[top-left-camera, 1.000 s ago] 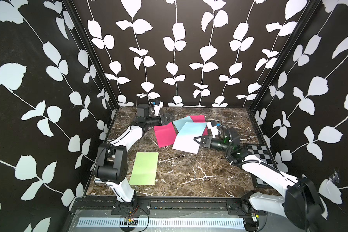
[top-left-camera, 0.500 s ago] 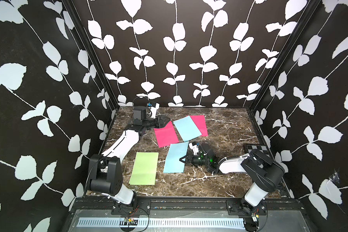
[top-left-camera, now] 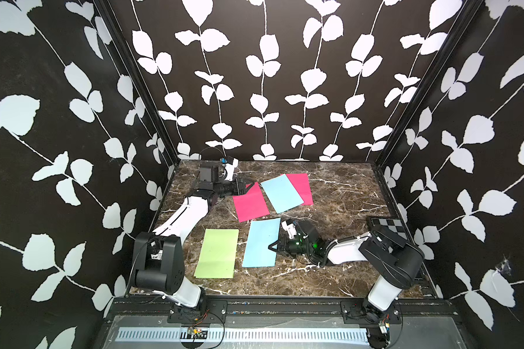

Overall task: Sort the scattered colored papers by color
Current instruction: Place the colored paper at the center of the board.

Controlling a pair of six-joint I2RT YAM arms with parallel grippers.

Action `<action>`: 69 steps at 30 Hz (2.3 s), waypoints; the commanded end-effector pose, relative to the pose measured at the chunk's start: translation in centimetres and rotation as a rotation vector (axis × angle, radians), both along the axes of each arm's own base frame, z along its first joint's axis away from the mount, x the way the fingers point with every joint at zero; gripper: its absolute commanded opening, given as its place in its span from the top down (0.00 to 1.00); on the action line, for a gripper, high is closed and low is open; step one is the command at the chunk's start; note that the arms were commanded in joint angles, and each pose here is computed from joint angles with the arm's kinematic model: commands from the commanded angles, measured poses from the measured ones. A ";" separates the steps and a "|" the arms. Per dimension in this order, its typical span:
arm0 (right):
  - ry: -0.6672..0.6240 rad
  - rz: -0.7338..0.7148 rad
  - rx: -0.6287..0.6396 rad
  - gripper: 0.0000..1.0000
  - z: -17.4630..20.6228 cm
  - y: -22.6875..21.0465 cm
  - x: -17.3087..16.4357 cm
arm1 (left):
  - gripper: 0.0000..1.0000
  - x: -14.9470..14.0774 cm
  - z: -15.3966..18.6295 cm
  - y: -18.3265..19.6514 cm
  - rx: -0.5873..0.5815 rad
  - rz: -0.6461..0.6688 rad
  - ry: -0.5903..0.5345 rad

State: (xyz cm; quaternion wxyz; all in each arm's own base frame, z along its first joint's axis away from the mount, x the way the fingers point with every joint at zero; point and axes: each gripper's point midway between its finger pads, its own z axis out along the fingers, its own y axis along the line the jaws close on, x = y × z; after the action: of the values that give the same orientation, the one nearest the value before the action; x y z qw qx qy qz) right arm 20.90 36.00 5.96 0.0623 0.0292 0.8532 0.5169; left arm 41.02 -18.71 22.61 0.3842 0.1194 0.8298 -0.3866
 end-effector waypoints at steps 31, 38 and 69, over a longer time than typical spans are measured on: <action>0.075 0.041 -0.145 0.48 -2.5 -1.9 -3.6 | 0.43 -1.4 0.9 0.8 -0.018 -0.027 -0.018; 0.036 0.053 -0.284 0.22 -1.2 -3.8 -3.7 | 0.43 -1.3 0.7 0.6 -0.025 -0.035 -0.012; -0.353 -0.209 -0.402 0.20 9.2 -11.9 25.9 | 0.44 8.4 -12.0 -10.7 -0.184 -0.022 0.417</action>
State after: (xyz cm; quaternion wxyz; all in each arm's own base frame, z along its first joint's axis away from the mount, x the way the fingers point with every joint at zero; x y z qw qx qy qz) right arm 43.86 24.24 11.54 0.2185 0.0339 0.9282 0.2993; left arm 48.36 -29.65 10.64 0.2088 0.0332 0.8501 -0.4824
